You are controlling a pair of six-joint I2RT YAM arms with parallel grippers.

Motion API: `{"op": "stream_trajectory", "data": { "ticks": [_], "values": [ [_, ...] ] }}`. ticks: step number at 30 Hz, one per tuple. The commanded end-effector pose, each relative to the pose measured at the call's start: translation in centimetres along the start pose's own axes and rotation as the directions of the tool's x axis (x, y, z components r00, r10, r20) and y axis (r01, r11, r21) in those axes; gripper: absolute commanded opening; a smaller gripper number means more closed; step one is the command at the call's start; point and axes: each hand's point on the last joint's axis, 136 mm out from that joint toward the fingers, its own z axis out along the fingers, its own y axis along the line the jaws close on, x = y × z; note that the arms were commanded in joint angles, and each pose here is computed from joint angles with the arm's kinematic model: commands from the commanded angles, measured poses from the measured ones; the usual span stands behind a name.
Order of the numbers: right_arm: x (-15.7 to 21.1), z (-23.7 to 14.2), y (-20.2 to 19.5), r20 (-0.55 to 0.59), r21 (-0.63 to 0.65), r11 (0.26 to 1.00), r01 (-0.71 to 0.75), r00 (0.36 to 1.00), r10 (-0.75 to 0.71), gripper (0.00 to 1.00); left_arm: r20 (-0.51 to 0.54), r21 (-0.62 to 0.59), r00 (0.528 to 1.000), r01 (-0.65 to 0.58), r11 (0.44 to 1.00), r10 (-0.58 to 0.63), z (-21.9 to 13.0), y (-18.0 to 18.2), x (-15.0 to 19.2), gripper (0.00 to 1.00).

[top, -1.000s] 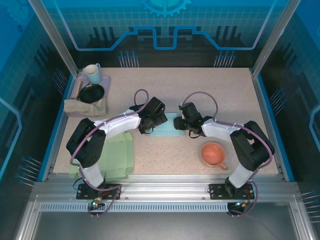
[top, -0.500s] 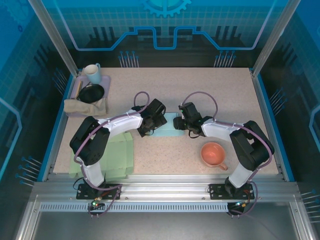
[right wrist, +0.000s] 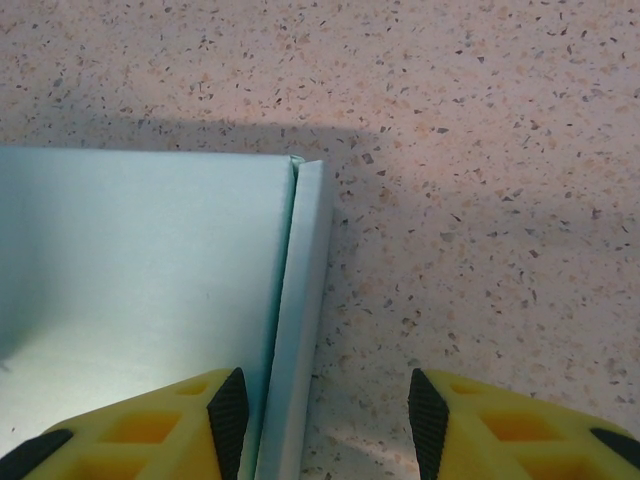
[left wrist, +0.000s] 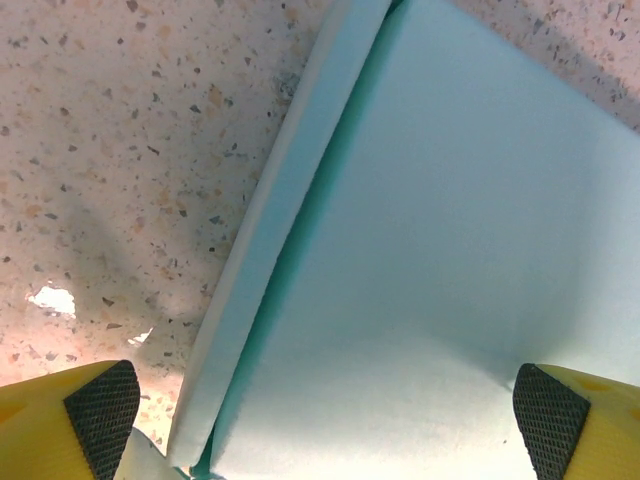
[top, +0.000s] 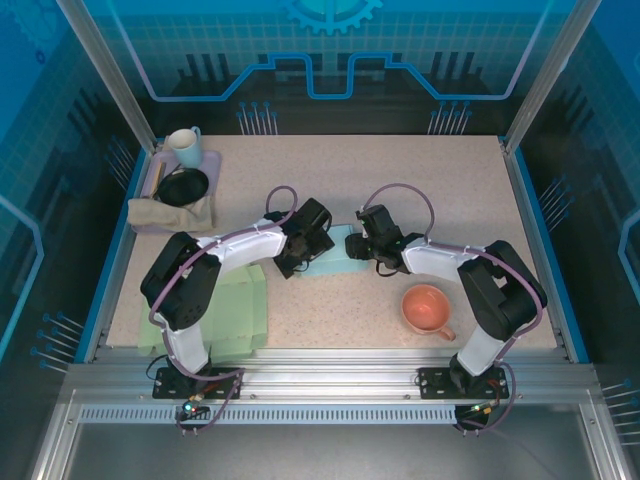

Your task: Fold the paper box

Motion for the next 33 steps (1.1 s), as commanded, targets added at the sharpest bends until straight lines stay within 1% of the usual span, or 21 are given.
{"op": "stream_trajectory", "data": {
  "ticks": [1, 6, 11, 21, 29, 33],
  "values": [
    [3.9, 0.9, -0.4, -0.110, 0.017, 1.000, 0.018, 0.994, -0.016, 0.49, -0.034, -0.045, 0.999, 0.038, 0.998, -0.040, -0.2, 0.3, 0.6, 0.99],
    [4.0, 1.0, -0.2, -0.107, 0.013, 1.000, 0.013, 0.994, -0.012, 0.49, -0.055, -0.071, 0.996, 0.061, 0.996, -0.065, -0.3, 0.7, 1.1, 0.99],
    [4.2, 1.1, -0.3, -0.107, 0.013, 1.000, 0.013, 0.994, -0.012, 0.49, -0.048, -0.091, 0.996, 0.070, 0.993, -0.075, -1.5, 0.9, 0.9, 0.99],
    [4.4, 1.0, 0.1, -0.104, 0.004, 1.000, 0.015, 0.994, -0.014, 0.47, 0.001, -0.033, 0.997, 0.079, 0.996, -0.079, -4.2, 0.6, 0.4, 0.99],
    [4.8, 1.0, 0.2, -0.106, 0.005, 1.000, 0.007, 0.994, -0.007, 0.47, -0.028, -0.038, 0.991, 0.129, 0.991, -0.130, -3.5, 1.0, 1.8, 0.99],
    [4.7, 0.8, 0.4, -0.103, 0.000, 1.000, 0.011, 0.995, -0.011, 0.47, -0.010, -0.052, 0.992, 0.126, 0.991, -0.127, -3.2, 1.3, 1.6, 0.99]
  ]
}}
